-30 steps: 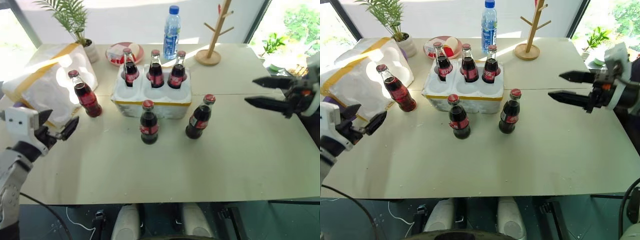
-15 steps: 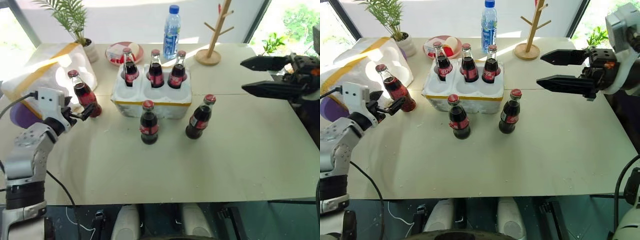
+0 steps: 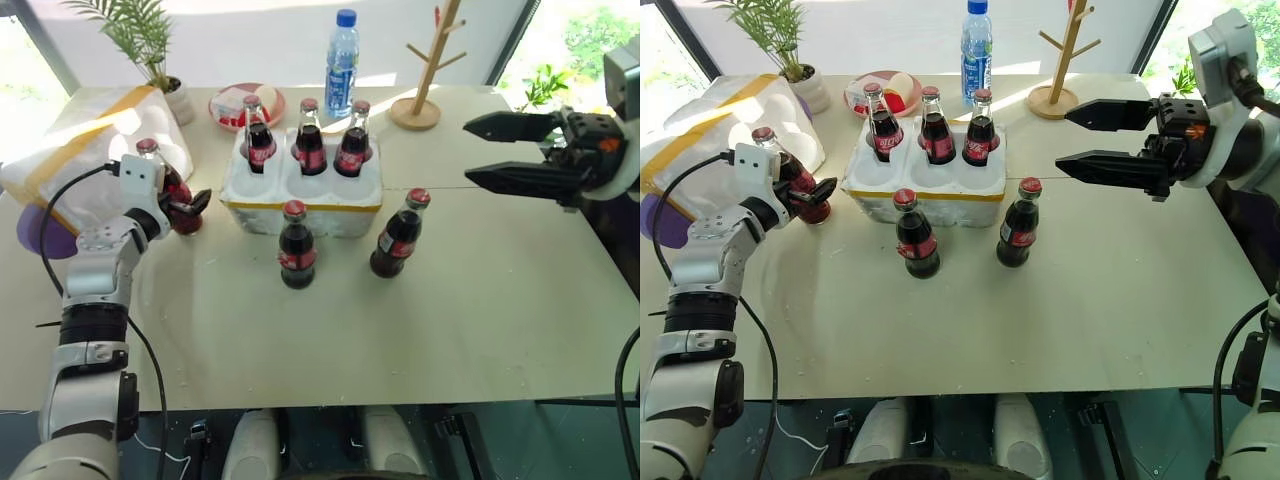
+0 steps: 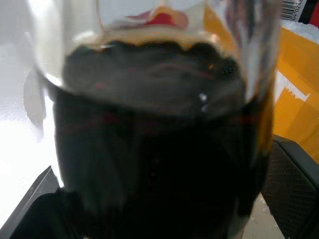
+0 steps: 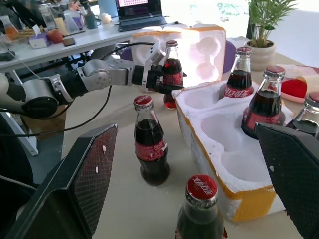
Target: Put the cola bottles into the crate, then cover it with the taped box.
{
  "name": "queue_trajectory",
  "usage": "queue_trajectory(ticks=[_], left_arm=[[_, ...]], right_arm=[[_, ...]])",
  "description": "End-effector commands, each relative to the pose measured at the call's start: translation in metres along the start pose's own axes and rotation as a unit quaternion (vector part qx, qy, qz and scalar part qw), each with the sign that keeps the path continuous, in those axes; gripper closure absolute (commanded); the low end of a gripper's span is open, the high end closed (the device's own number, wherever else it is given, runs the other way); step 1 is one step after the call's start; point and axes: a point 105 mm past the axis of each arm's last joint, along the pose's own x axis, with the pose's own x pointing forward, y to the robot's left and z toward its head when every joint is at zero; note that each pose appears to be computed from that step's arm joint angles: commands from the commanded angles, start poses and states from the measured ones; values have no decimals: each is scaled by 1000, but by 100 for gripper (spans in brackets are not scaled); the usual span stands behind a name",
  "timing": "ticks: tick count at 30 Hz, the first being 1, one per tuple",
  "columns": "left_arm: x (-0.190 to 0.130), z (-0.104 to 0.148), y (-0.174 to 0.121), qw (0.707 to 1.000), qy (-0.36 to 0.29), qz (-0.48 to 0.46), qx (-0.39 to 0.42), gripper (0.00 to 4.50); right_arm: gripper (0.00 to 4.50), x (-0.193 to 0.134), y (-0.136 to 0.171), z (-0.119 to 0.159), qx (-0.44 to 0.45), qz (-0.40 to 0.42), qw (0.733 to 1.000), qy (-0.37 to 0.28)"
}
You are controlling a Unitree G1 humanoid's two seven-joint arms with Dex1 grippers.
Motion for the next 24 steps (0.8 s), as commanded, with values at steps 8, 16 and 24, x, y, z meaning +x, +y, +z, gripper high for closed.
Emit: queue_trajectory(ticks=[8, 16, 24], left_arm=[[-32, 52, 2, 998, -55, -39, 17, 164], [-45, 144, -60, 956, -136, -254, -50, 164], [10, 153, -82, 954, -125, -272, 5, 164]], right_arm=[[0, -3, -3, 15, -37, -28, 999, -17], [0, -3, -7, 10, -38, -40, 998, -10], [0, -1, -9, 2, -36, -56, 998, -2]])
